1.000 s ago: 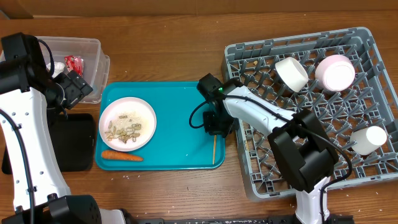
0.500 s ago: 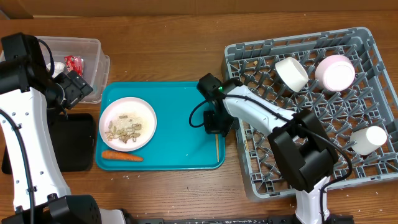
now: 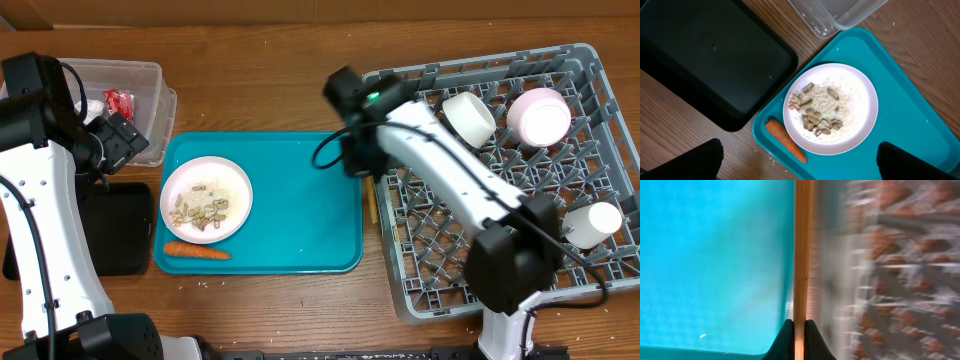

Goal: Sort waste into correct bins and load items into the dishwasher
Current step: 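Place the chopstick into the rack's left side with the right gripper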

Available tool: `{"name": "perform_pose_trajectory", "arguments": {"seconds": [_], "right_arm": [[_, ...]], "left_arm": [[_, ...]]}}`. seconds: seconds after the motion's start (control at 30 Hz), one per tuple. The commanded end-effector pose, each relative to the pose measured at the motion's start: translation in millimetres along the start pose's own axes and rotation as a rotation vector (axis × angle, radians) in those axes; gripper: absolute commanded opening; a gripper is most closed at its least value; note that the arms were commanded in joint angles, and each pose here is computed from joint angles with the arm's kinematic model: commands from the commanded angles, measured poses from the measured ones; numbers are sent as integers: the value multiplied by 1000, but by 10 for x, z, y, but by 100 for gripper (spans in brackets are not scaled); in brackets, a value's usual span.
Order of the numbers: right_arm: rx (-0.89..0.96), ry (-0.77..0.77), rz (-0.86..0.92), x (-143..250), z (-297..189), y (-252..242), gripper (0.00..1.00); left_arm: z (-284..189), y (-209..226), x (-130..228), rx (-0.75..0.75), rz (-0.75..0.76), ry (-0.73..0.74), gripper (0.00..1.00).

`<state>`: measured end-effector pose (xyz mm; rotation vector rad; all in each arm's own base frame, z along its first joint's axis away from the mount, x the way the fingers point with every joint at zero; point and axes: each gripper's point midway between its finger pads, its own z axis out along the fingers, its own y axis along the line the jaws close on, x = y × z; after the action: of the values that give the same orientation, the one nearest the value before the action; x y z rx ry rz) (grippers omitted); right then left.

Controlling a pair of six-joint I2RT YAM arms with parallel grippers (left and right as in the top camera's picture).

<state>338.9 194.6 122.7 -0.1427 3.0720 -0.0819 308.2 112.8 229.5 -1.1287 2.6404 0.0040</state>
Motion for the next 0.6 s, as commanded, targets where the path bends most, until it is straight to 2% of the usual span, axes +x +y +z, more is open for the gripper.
{"name": "perform_pose_trajectory", "arguments": {"seconds": [0.0,0.23,0.4,0.57], "right_arm": [[80,-44,41,-136,-180,-504,4],[11,101,-75,73,11,-718,4],[-107,173,-174,264,102,-480,4],[-106,167,-203,285,115,-385,4]], "left_arm": [[-30,-19,-43,4,14,-20,100],[-30,-20,-45,4,15,-21,100],[-29,-20,-45,4,15,-21,100],[-30,-24,-53,6,14,-24,100]]}}
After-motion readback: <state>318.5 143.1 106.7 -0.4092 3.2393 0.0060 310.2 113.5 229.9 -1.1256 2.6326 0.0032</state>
